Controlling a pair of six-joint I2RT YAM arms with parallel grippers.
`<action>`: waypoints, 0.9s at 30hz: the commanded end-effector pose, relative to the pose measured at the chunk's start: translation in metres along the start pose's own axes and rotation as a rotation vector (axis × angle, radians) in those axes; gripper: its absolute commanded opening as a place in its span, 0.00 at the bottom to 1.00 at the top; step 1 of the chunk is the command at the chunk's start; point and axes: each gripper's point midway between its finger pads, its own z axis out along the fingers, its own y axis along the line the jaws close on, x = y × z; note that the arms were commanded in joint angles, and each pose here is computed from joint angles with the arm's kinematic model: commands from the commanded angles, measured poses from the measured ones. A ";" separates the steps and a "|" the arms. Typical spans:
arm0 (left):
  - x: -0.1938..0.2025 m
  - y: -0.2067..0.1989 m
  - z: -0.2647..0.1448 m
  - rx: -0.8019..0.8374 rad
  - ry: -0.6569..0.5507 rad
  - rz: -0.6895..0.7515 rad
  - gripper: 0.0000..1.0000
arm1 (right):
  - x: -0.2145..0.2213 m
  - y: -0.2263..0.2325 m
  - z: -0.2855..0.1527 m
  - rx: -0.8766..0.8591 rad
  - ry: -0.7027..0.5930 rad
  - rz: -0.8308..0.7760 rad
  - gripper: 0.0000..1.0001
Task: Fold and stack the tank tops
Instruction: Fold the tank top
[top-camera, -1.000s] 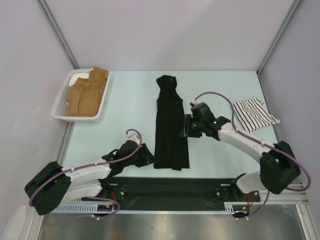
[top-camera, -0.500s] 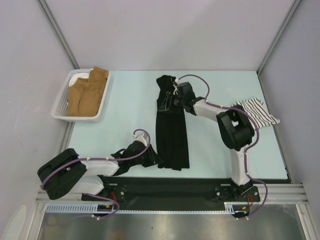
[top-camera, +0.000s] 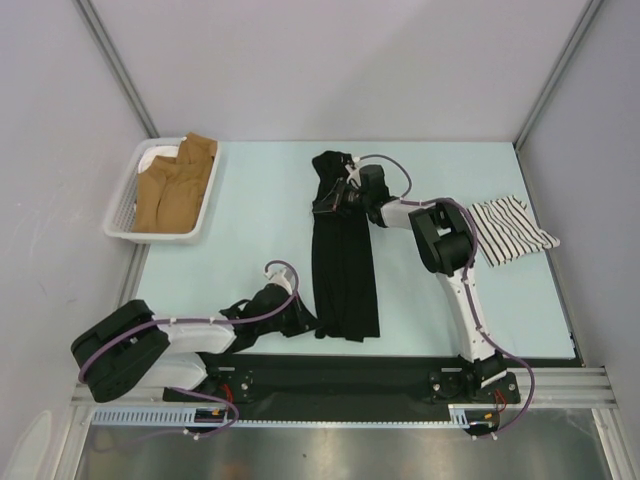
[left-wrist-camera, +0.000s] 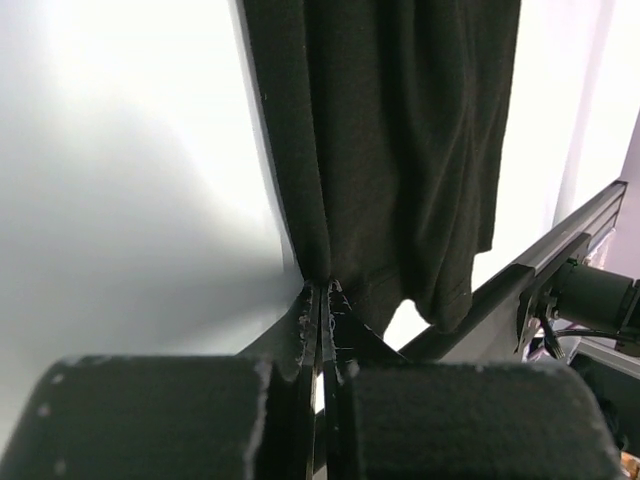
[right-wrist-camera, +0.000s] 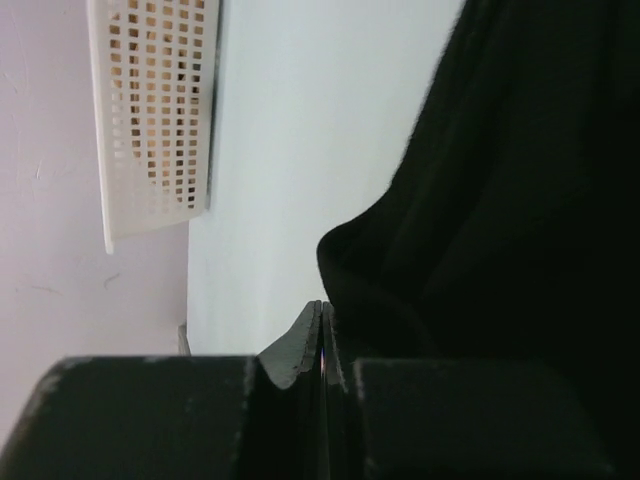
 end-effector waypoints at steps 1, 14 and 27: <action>0.044 0.096 -0.023 -0.341 0.139 0.039 0.00 | -0.018 0.005 0.008 -0.084 -0.011 -0.018 0.04; 0.075 0.121 -0.040 -0.321 0.217 0.006 0.01 | -0.067 -0.057 0.051 0.020 -0.061 0.028 0.01; 0.025 0.088 -0.031 -0.362 0.084 0.063 0.70 | -0.063 0.061 -0.006 -0.155 -0.032 -0.135 0.44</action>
